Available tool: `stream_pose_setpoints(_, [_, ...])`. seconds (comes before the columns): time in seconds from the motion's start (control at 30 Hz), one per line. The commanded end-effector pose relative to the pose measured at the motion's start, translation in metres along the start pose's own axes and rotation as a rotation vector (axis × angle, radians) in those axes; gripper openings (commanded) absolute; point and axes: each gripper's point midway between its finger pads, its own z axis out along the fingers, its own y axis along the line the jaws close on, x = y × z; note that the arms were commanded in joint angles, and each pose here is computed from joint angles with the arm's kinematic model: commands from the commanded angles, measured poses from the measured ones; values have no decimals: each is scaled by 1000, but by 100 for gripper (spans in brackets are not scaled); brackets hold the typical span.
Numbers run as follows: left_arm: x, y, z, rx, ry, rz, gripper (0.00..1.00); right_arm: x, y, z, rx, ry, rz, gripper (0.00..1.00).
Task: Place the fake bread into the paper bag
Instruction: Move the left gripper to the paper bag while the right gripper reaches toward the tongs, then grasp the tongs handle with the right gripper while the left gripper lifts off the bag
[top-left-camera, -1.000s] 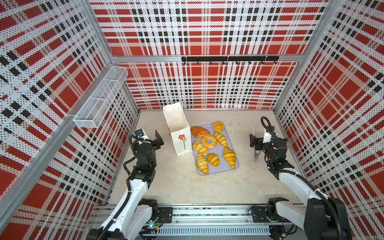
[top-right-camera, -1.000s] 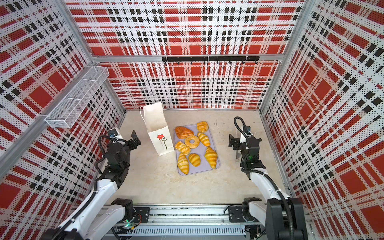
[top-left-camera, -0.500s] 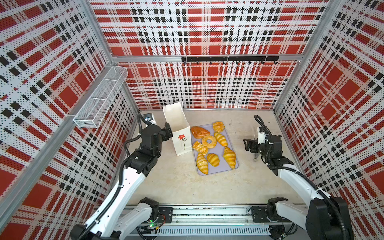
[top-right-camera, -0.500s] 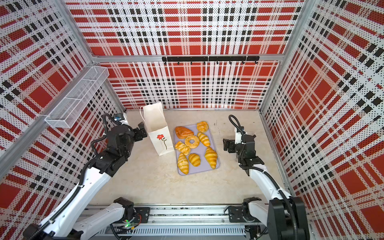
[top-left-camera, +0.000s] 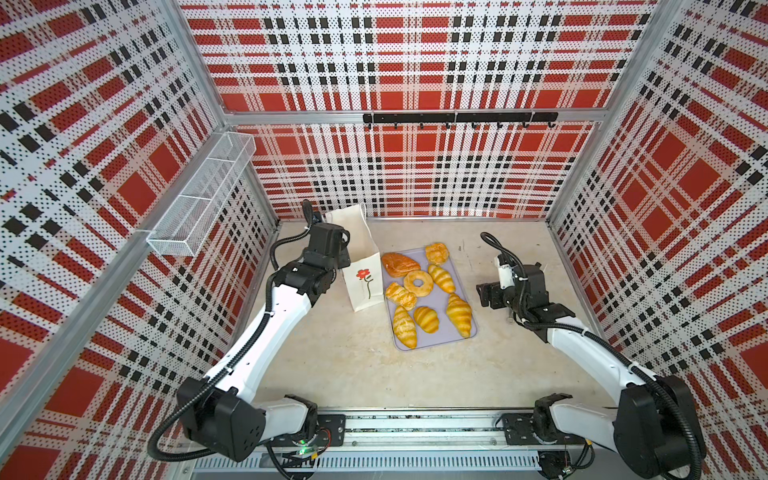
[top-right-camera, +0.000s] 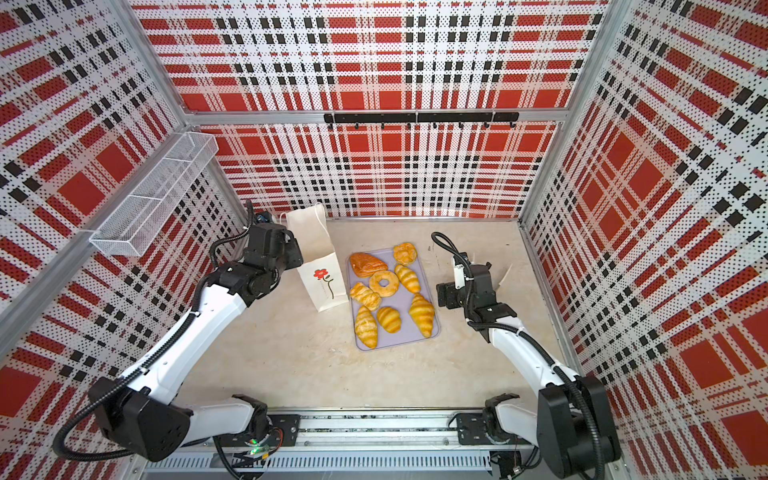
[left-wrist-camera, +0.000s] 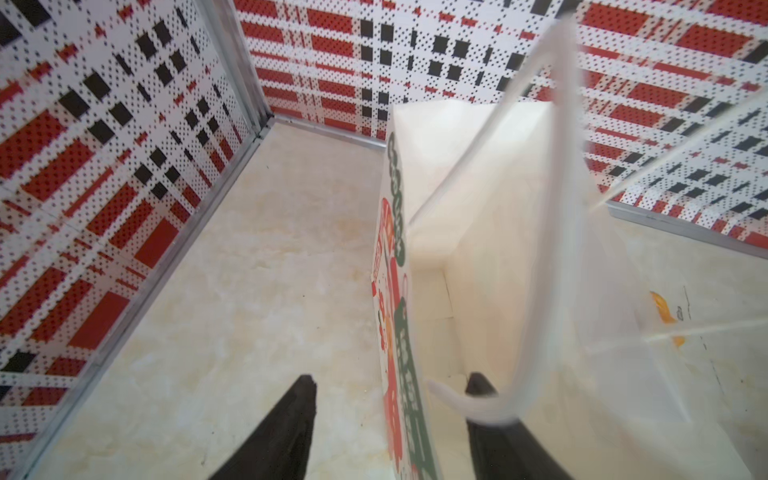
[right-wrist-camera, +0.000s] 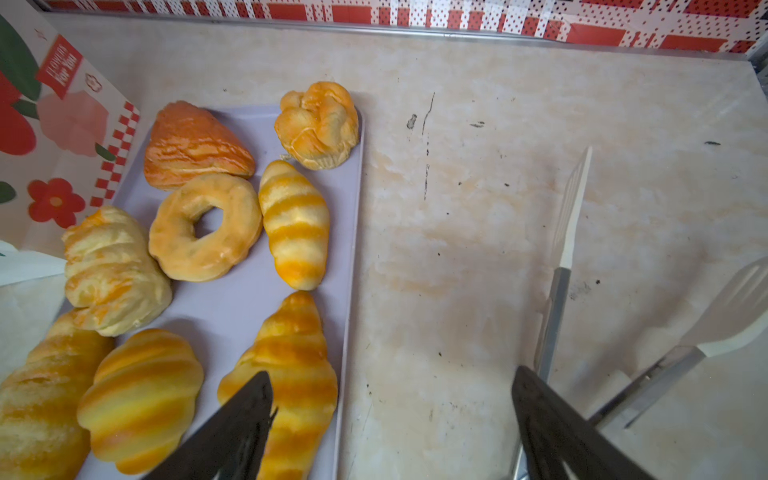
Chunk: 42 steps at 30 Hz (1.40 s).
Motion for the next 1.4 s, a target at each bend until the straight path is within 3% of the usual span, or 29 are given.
stream_pose_setpoints(0.0, [-8,4,3,7,11,-55,53,-2,-4,-1,47,28,-38,90])
stream_pose_setpoints(0.37, [-11,-6,25,74,40,-49,21,20,-54,-8,346,136,34,94])
stream_pose_setpoints(0.53, [-15,-11,28,105,29,-35,11,32,-63,0,372,208,79,93])
stream_pose_setpoints(0.73, [-18,-10,30,122,28,-8,8,39,-74,2,378,220,153,91])
stream_pose_setpoints(1.37, [-25,13,11,104,18,-49,7,46,-93,-4,411,232,193,90])
